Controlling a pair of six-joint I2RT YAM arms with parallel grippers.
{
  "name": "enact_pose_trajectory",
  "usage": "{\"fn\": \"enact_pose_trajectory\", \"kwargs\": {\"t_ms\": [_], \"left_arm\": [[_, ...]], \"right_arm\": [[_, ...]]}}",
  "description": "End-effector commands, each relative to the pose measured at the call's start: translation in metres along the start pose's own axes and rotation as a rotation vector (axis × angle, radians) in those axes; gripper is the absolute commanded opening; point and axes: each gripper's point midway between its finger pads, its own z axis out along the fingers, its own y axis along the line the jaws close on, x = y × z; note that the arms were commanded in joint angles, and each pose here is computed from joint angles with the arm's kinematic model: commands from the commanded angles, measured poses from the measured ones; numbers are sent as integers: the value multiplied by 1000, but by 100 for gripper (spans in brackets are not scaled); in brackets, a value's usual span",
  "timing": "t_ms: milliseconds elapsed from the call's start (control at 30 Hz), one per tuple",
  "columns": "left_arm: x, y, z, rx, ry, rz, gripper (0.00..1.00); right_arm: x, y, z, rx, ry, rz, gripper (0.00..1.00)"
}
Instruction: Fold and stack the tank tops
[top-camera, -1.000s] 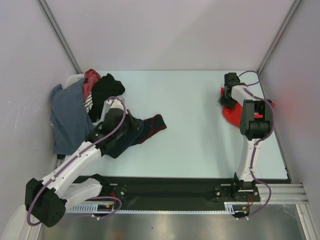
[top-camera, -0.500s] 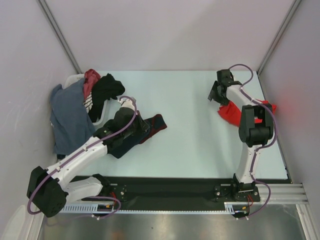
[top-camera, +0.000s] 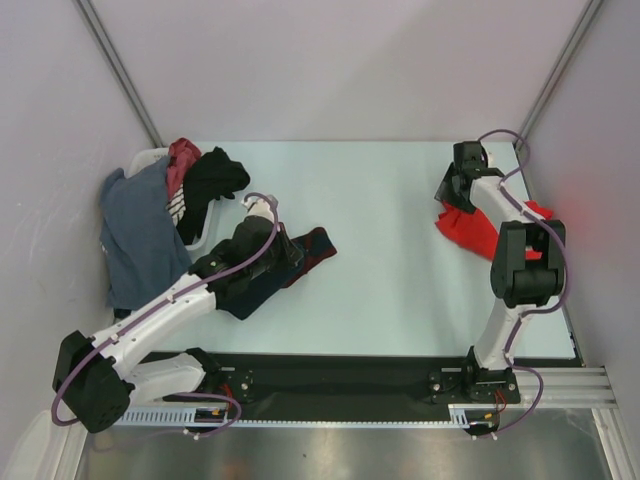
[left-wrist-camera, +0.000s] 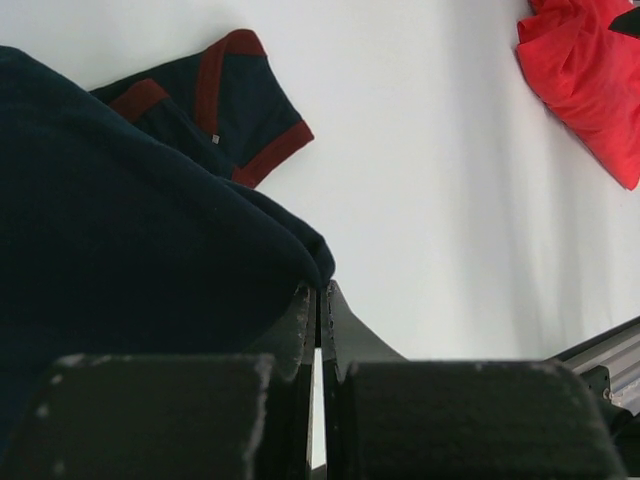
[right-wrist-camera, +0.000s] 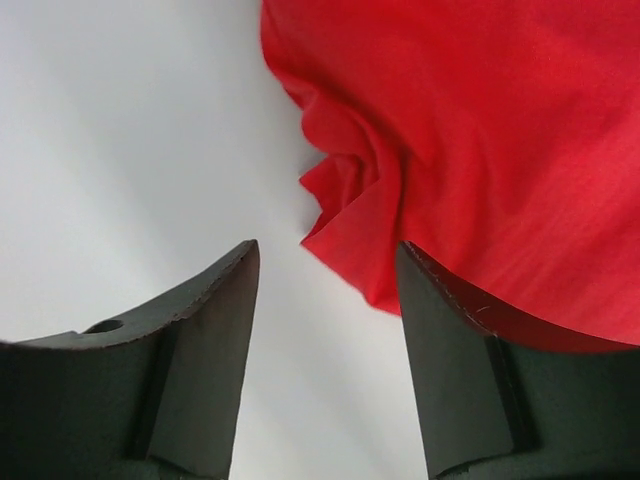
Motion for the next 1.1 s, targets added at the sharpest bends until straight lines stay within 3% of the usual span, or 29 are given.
{"fn": "enact_pose_trajectory", "kwargs": {"t_ms": [0,233,367,567,667,867,1067], "left_arm": [[-24,-24,-10,61,-68,1,0],[-26,-20,-16,41,-79,11,0],[-30,-21,-21,41,-90,15,0],[-32,-19,-23,29,-93,29,0],[-32,-19,-26,23,-89,39,0],[-38,-3,-47,-41,-125,20,0],[-39,18,-67,-87,-205,-37,0]], "right_arm": [[13,-3,31,43,34,0,61],[44,32,51,-58,130,-30,61],[41,66,28,-177,93,-84,64],[22,70,-11,-213,8,-99,77],[32,82,-27,-281,-18,-126,77],[93,157,-73,-551,34,-285,66],[158,209,-80,-605,123,-424,69]]}}
